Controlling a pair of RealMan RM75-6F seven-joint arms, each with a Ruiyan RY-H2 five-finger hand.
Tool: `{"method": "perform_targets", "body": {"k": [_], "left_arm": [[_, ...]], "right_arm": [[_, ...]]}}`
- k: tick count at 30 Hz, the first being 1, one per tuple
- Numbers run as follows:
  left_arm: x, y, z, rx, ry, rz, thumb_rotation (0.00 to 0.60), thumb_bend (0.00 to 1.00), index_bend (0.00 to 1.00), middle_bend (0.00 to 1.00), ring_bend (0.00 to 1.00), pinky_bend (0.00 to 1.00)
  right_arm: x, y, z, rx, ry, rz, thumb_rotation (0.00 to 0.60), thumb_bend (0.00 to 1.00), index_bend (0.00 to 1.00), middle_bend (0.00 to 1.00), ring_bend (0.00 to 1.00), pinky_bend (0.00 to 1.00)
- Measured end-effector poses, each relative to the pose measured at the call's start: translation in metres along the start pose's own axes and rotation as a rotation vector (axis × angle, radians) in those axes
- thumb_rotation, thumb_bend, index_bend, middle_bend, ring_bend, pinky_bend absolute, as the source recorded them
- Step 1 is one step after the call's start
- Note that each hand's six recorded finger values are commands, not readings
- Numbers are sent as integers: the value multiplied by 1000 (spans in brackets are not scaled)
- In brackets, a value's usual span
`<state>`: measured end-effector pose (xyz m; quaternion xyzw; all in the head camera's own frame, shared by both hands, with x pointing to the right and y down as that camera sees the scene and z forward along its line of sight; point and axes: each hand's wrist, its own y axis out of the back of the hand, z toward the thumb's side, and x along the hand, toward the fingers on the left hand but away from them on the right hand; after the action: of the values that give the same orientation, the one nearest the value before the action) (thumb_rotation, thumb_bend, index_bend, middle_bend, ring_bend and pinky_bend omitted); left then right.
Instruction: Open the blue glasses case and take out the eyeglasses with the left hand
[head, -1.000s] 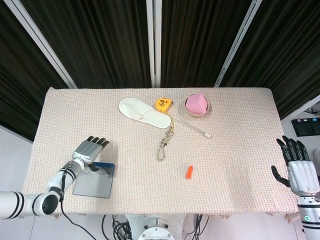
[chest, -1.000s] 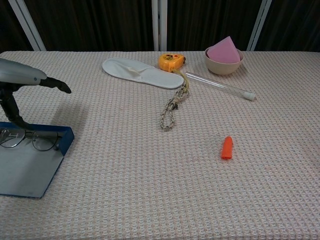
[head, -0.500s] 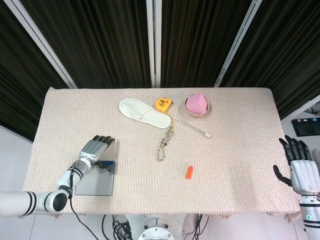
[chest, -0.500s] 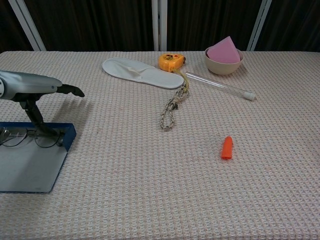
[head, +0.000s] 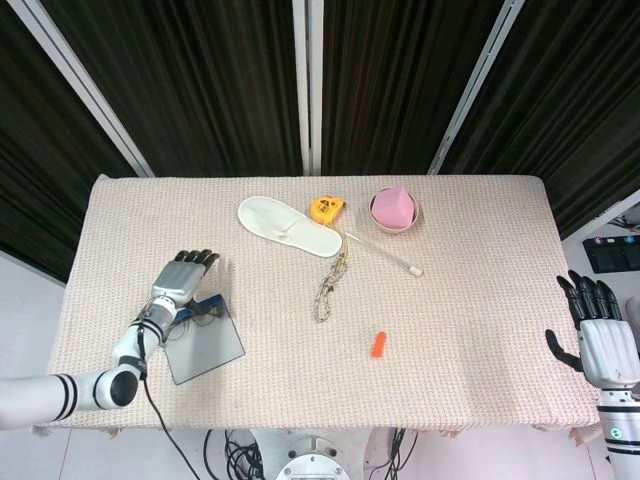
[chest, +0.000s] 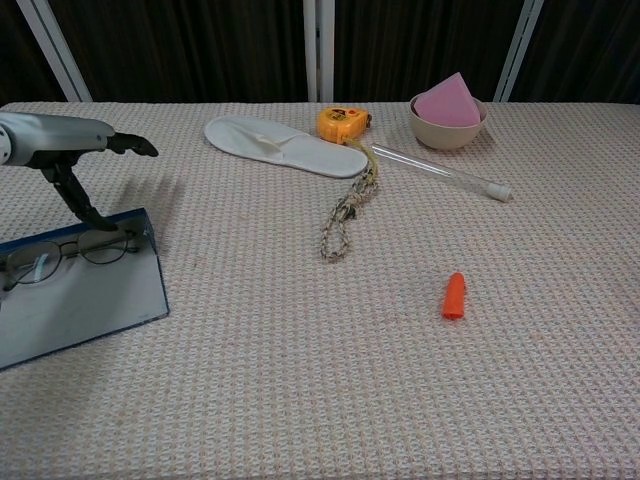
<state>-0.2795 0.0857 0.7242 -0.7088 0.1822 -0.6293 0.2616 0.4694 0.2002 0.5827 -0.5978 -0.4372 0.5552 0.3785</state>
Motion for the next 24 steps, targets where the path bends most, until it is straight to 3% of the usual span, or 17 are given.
{"method": "perform_targets", "body": {"k": [8, 14, 24], "left_arm": [[-1, 1, -7, -24, 31, -8, 600, 174, 91, 0, 0, 7], [-16, 4, -2, -73, 38, -20, 600, 214, 258, 44, 38, 128], [-36, 0, -20, -63, 164, -53, 600, 308, 342, 75, 44, 140]], "right_arm": [[0, -1, 0, 3, -2, 8, 600, 312, 0, 0, 0, 0], [0, -1, -1, 0, -2, 6, 600, 318, 0, 0, 0, 0], [2, 3, 1, -9, 15, -8, 600, 320, 0, 0, 0, 0]]}}
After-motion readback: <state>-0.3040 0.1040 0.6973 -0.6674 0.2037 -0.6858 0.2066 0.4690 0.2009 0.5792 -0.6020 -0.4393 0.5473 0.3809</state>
